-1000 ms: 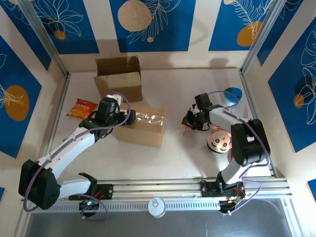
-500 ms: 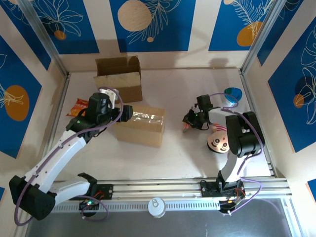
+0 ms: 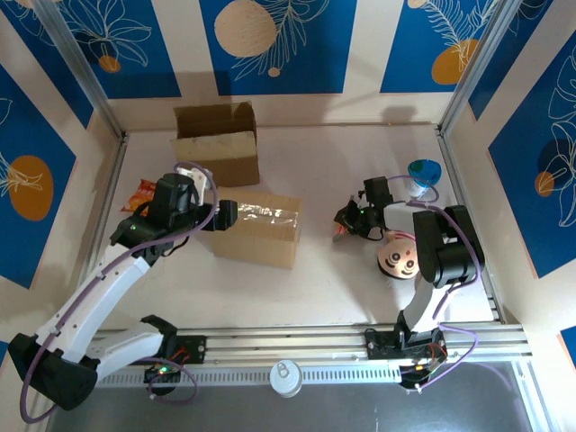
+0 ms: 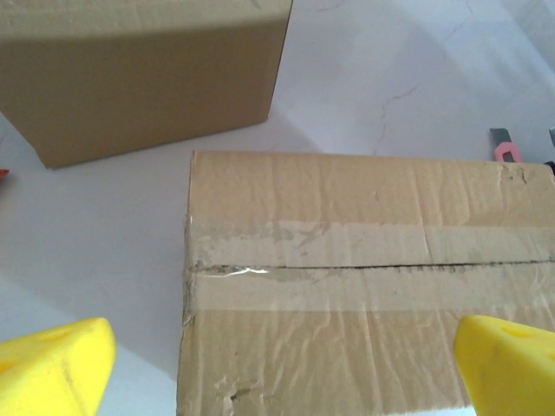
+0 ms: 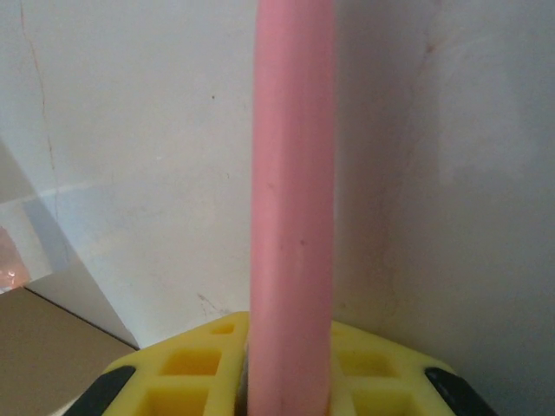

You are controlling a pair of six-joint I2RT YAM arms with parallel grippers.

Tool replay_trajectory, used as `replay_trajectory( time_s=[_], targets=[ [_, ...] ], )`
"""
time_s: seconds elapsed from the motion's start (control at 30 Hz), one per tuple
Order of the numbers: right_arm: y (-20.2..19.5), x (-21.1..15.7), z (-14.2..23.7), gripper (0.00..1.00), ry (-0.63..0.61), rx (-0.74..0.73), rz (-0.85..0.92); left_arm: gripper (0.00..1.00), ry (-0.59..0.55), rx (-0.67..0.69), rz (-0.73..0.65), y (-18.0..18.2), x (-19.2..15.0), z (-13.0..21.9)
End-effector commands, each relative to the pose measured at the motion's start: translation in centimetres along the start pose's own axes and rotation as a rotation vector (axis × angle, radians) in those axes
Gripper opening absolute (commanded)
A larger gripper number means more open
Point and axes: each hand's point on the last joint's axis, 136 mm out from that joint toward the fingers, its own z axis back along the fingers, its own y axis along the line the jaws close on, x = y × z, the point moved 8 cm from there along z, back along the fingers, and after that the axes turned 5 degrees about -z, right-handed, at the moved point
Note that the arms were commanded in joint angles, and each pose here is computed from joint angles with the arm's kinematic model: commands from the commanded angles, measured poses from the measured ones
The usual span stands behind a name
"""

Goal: Unpack the express box

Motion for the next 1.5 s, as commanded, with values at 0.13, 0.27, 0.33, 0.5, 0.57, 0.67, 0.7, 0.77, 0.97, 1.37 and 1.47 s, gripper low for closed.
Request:
replay_trajectory(
  time_s=[0.13, 0.27, 0.33, 0.5, 0.57, 0.67, 0.7, 0.77, 0.97, 1.37, 1.47],
  targets=[
    [-2.7, -2.2, -0.3, 0.35, 0.042, -0.122, -0.127, 1.00, 0.047, -0.033, 0.042, -0.1, -1.1, 2.8],
    [-2.9, -2.9, 1.0, 0.46, 0.025, -0.149, -0.169, 0.99, 0.137, -0.017, 0.089, 0.4, -3.4, 3.3],
    [-2.4, -3.4, 2.0, 0.53, 0.018, -0.168, -0.160, 0.89, 0.220, 0.001, 0.133, 0.7, -5.3, 2.9],
    [2.9, -4.6, 6.7, 0.75, -0.058, -0.189, 0.048, 0.38, 0.351, 0.025, 0.251, 1.2, -10.2, 0.1],
    [6.2, -5.2, 9.0, 0.80, -0.103, -0.184, 0.174, 0.28, 0.370, 0.030, 0.297, 1.3, -11.4, -1.2],
    [11.0, -5.7, 11.5, 0.86, -0.138, -0.151, 0.338, 0.22, 0.350, 0.021, 0.354, 1.3, -12.2, -3.1],
    [12.5, -5.8, 11.9, 0.88, -0.134, -0.133, 0.375, 0.21, 0.334, 0.017, 0.370, 1.3, -12.2, -3.7],
    [14.8, -5.4, 11.9, 0.90, -0.121, -0.096, 0.418, 0.22, 0.300, 0.020, 0.395, 1.3, -12.1, -4.8],
    [20.3, -4.7, 8.1, 0.92, -0.011, 0.011, 0.495, 0.21, 0.261, 0.118, 0.411, 2.2, -11.2, -7.5],
    [20.3, -9.7, 3.2, 0.92, 0.194, 0.081, 0.502, 0.21, 0.220, 0.158, 0.431, 4.2, -8.8, -9.9],
    [19.5, -11.0, 3.6, 0.92, 0.203, 0.091, 0.485, 0.22, 0.201, 0.133, 0.424, 4.1, -8.1, -10.2]
  ],
)
